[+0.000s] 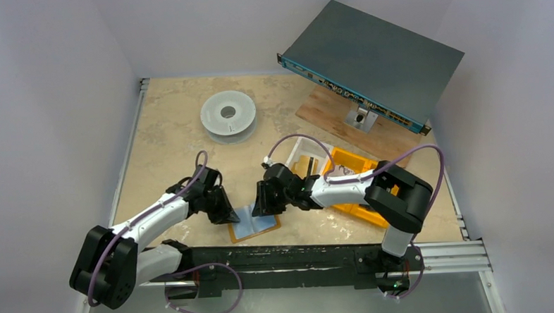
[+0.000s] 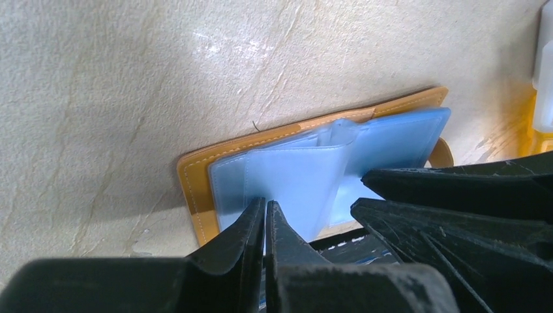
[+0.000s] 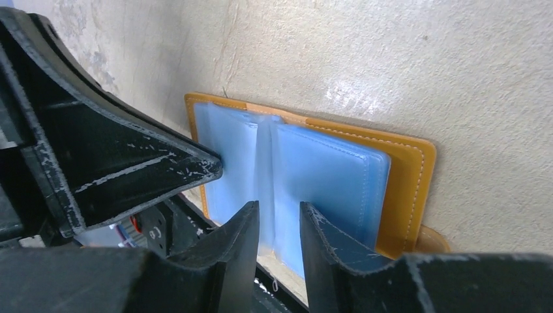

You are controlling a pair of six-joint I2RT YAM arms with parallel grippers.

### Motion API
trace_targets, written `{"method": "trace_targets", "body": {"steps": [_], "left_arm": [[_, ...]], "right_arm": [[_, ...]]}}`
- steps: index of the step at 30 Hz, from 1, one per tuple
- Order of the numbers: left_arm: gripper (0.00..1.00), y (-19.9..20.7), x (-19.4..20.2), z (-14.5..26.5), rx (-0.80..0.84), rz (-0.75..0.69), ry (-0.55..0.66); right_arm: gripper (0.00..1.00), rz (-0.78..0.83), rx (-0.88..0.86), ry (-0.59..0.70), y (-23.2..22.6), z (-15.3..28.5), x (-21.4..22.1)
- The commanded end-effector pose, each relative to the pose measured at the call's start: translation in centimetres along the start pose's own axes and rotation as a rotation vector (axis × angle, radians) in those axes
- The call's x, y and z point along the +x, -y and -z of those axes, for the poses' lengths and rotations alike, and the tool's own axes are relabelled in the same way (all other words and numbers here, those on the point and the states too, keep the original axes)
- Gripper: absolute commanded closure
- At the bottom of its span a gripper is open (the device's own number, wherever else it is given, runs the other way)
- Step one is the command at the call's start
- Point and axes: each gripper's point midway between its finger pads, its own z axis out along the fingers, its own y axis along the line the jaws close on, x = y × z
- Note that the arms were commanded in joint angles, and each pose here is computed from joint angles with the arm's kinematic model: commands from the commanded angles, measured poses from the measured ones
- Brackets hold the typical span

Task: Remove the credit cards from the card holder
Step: Remove the credit card from the card holder.

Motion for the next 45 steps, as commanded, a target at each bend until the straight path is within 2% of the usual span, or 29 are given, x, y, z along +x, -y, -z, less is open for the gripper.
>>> {"method": "trace_targets", "body": {"steps": [1,7,11,18,24,28,32,45], "left_arm": [[0.97,1.4,-0.7,-0.1,0.042,-0.035,0.011],[0.99,1.5,-0.6,-0.5,0.040,-0.034,-0.004],[1.00,1.5,-0.5,-0.5,0.041,-0.037,-0.006],[0.99,1.2,-0.7,0.4,0.014,-0.048,0.012],[0.85,0.6,-1.0,1.2,-0.022,-0.059,0.050],[0.75,0.9,-0.9,1.0,-0.002,-0.061,0.039],[0.71,1.4,-0.7,0.6,0.038,-0.064,0.029],[0.72,1.2,0.4,-0.6,0.050,-0.034,-0.036]], "right_arm": [[0.69,0.071,0.005,0.036,-1.8,0.2,-0.7],[0.66,0.120,0.018,0.023,-2.9,-0.9,0.4],[0.67,0.118,0.069,0.004,-1.6,-1.6,0.9],[0.90,0.080,0.104,0.000,-0.3,-1.5,1.4],[0.99,0.005,0.015,-0.017,0.2,-1.0,1.6],[1.00,-0.016,-0.064,-0.042,-0.3,-0.9,1.9],[1.00,-0.054,-0.124,-0.070,-0.5,-1.0,2.1],[1.00,-0.102,-0.135,-0.105,0.4,-1.7,2.7]]}}
